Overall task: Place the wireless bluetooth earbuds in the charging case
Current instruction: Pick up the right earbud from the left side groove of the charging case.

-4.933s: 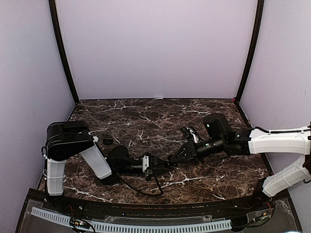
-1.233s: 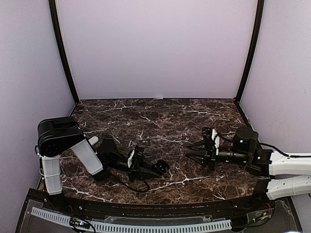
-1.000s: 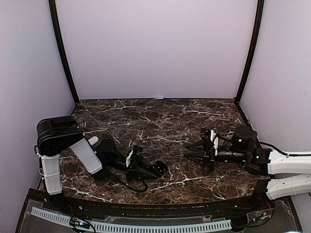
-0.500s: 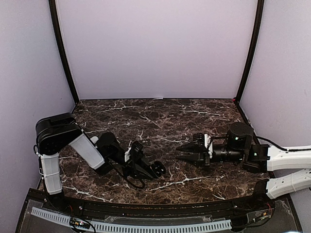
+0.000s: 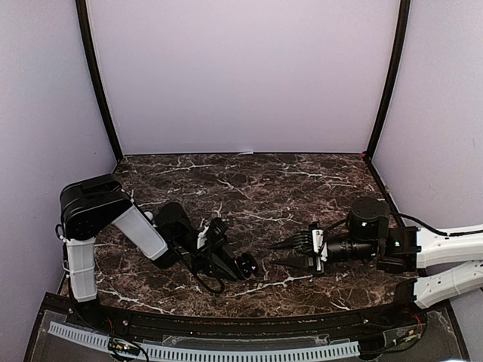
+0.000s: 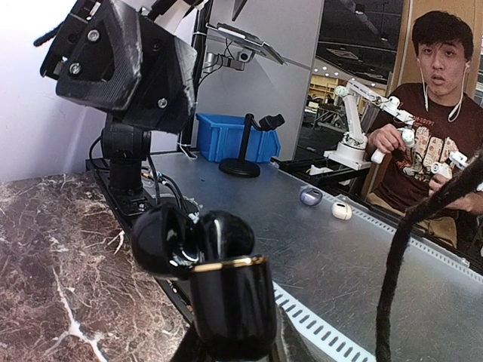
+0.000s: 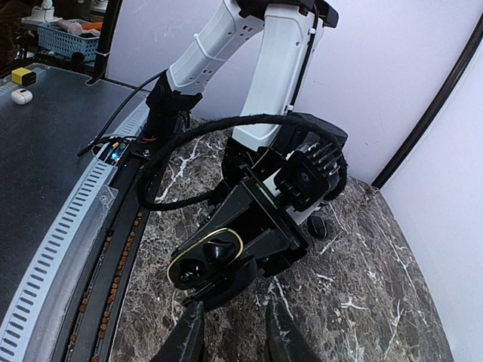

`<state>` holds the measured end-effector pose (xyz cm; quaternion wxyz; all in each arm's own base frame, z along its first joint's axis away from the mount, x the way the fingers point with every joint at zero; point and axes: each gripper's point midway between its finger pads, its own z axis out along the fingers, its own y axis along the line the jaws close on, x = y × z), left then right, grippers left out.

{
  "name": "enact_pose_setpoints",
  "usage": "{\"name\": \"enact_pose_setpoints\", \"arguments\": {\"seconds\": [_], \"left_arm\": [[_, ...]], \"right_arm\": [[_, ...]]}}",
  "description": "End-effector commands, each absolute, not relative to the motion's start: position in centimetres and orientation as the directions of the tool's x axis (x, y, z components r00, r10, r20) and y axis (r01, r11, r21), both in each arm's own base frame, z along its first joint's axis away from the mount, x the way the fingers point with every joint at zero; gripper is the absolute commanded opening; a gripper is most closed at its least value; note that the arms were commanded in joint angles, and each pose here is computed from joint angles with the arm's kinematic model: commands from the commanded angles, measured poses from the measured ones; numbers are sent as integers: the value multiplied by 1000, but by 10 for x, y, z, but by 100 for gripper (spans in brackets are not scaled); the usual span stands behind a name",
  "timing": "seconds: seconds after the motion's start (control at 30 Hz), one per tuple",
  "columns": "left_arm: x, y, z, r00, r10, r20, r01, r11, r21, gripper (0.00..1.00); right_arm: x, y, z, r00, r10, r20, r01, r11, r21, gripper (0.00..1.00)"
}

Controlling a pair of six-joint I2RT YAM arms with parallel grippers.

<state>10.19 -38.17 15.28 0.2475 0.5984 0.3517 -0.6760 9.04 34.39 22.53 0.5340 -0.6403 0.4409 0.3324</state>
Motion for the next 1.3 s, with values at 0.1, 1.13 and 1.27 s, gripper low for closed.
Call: {"name": "enact_pose_setpoints", "arguments": {"seconds": [0.1, 1.13, 1.27], "left_arm": [[98, -377, 176, -26, -62, -998, 746, -666, 22, 3], [106, -371, 157, -100, 3, -995, 773, -629, -79, 0], [107, -370, 157, -97, 5, -995, 778, -623, -79, 0]], "right_arm": [[87, 348, 237, 420, -196, -886, -906, -36, -421, 28], [85, 375, 214, 657, -343, -671, -748, -186, -638, 37], [88, 377, 218, 658, -348, -668, -745, -172, -644, 37]]}}
